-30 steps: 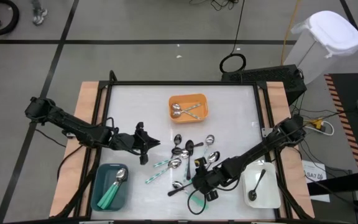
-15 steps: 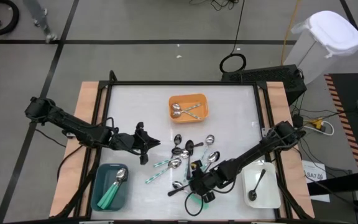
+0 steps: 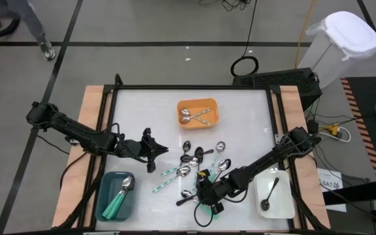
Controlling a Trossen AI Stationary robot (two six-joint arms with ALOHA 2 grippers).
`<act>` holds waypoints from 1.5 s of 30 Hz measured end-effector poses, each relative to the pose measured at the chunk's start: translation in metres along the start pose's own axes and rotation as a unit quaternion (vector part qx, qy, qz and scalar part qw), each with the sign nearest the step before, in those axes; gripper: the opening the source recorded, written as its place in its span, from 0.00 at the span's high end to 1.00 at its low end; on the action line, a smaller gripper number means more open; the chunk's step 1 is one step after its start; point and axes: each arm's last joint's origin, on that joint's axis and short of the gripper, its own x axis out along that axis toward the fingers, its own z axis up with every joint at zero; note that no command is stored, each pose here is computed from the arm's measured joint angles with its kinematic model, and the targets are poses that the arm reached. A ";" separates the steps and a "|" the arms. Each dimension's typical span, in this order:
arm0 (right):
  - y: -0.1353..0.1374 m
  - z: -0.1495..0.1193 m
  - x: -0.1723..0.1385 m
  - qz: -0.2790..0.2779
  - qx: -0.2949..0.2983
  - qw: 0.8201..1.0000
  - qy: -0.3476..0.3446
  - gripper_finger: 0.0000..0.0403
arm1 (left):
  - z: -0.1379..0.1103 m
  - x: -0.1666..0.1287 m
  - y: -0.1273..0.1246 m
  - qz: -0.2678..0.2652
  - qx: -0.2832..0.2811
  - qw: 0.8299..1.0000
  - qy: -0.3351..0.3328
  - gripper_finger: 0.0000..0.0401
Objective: Sort silverware by color (type)
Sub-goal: Put the black spoon into the white bin
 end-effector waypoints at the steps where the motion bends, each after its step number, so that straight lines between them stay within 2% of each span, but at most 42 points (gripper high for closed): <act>1: 0.000 0.000 0.000 0.008 0.002 1.000 0.001 0.65 | 0.000 0.000 0.000 0.000 0.000 1.000 0.000 0.90; 18: -0.008 -0.010 0.021 0.006 -0.013 1.000 0.025 0.71 | 0.000 0.000 0.000 0.000 0.003 1.000 0.000 0.90; 28: -0.009 -0.010 0.020 0.006 -0.033 0.999 0.027 0.95 | -0.001 0.000 0.000 0.001 0.006 1.000 0.004 0.90; 31: -0.011 -0.010 0.013 0.000 -0.038 0.999 0.036 0.97 | -0.001 0.000 0.000 0.001 0.006 1.000 0.003 0.90; 35: -0.011 -0.003 -0.005 -0.002 -0.037 0.999 0.024 0.96 | 0.000 0.000 0.000 0.000 0.003 1.000 -0.002 0.90; 45: 0.000 0.011 -0.071 0.017 -0.065 0.998 -0.010 0.97 | 0.005 0.000 -0.001 -0.006 -0.021 1.000 -0.022 0.90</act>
